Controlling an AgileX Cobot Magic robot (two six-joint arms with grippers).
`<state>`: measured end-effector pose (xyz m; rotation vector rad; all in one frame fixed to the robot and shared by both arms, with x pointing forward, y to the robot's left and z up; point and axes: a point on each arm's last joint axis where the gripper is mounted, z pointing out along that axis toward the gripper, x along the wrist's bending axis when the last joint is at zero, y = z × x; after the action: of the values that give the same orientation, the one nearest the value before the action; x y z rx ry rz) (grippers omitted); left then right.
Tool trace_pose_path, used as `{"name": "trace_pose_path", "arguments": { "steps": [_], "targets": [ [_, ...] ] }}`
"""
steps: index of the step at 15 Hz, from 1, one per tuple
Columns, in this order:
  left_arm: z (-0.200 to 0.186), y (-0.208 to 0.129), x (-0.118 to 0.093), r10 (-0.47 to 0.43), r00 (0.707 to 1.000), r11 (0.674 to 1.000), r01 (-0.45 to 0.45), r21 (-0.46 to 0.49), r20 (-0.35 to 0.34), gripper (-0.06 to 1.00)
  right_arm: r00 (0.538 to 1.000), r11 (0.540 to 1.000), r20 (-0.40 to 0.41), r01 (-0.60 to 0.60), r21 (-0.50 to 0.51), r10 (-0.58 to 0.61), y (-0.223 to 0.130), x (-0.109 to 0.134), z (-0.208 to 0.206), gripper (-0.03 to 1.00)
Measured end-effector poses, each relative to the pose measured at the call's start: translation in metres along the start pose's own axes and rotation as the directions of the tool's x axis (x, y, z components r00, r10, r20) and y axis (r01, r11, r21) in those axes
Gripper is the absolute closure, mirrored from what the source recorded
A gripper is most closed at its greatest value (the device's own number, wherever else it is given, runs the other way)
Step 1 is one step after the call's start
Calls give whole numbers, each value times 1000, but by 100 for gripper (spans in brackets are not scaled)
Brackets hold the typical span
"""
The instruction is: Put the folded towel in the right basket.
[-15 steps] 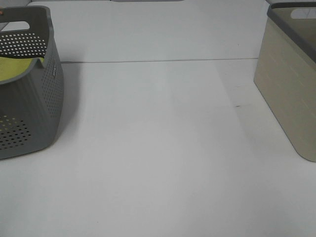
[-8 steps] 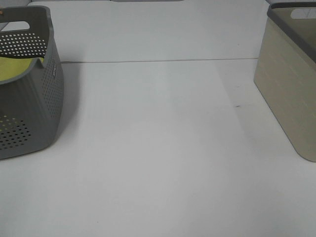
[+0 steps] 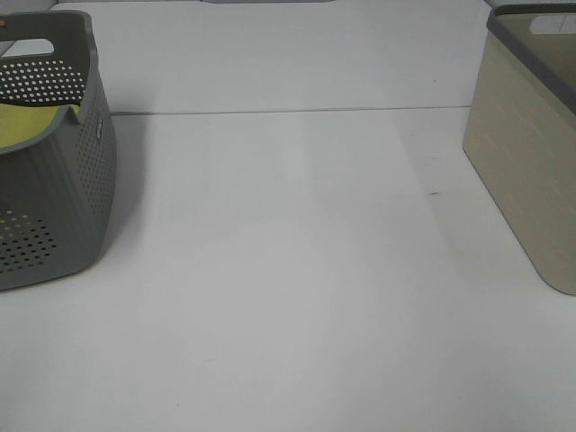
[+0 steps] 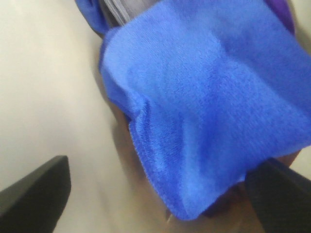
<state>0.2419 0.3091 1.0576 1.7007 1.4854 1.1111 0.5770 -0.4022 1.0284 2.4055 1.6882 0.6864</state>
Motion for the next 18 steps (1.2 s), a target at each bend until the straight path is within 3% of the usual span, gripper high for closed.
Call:
{"name": "trace_pose_path", "arguments": {
  "steps": [6, 12, 16, 18],
  "targets": [
    [0, 0, 0, 0, 1000, 1000, 0, 0, 0, -4, 998, 984, -9, 52, -173, -54, -7, 22, -68, 4],
    [0, 0, 0, 0, 1000, 1000, 0, 0, 0, -4, 991, 939, -17, 119, -324, -132, -39, 48, -146, 4],
    [0, 0, 0, 0, 1000, 1000, 0, 0, 0, -4, 974, 871, -27, 190, -454, -226, -73, 67, -195, 4],
    [0, 0, 0, 0, 1000, 1000, 0, 0, 0, -4, 951, 809, -31, 244, -534, -307, -110, 77, -217, 5]
  ]
}}
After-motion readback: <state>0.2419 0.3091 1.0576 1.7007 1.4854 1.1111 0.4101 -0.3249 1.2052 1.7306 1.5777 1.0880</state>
